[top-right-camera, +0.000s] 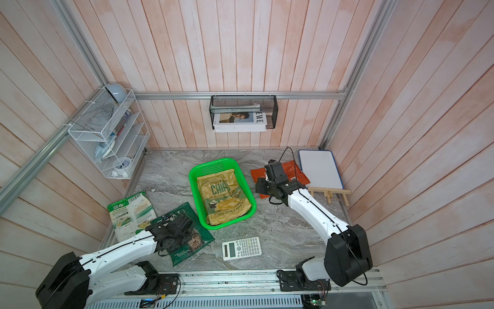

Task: Put the potato chips into the basket
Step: Pick up the potato chip from the center of the board.

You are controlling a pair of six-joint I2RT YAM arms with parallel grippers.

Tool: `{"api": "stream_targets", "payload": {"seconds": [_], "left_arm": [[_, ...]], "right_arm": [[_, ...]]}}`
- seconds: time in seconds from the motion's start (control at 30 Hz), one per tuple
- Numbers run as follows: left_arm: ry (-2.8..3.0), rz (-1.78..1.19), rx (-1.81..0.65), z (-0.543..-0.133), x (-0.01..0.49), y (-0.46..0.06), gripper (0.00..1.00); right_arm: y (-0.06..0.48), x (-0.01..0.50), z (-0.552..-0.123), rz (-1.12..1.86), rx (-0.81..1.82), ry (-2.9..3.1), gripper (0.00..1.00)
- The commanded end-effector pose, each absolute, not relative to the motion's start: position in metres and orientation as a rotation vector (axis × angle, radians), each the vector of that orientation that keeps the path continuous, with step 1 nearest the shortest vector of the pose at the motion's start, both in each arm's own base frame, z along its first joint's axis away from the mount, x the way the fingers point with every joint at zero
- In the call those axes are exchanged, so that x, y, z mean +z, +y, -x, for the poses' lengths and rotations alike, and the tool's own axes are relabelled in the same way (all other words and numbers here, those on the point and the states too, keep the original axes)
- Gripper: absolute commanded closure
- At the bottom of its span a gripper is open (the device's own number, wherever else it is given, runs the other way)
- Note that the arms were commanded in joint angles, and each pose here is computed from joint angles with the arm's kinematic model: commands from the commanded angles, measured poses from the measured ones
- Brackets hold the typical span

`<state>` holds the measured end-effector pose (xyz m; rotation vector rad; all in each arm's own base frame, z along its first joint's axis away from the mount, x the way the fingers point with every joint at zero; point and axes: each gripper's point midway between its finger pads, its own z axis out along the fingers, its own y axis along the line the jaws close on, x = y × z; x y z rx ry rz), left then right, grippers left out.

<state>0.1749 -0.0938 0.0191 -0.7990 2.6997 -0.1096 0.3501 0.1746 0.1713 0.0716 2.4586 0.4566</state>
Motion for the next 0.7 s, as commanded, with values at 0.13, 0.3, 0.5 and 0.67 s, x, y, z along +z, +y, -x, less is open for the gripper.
{"api": "stream_targets", "payload": {"seconds": [0.13, 0.3, 0.5, 0.67], "left_arm": [[2.668, 0.776, -0.113, -0.179, 0.03, -0.092, 0.79], [2.569, 0.768, -0.118, -0.193, 0.057, -0.087, 1.0], [2.387, 0.734, -0.043, -0.223, 0.121, -0.075, 1.0], [2.258, 0.664, 0.049, -0.251, 0.179, -0.067, 1.0]], "right_arm": [[0.178, 0.178, -0.356, -0.079, 0.464, 2.446, 0.41], [0.181, 0.174, -0.36, -0.094, 0.467, 2.453, 0.41], [0.177, 0.191, -0.364, -0.089, 0.425, 2.448, 0.41], [0.162, 0.2, -0.37, -0.124, 0.381, 2.394, 0.41]]}}
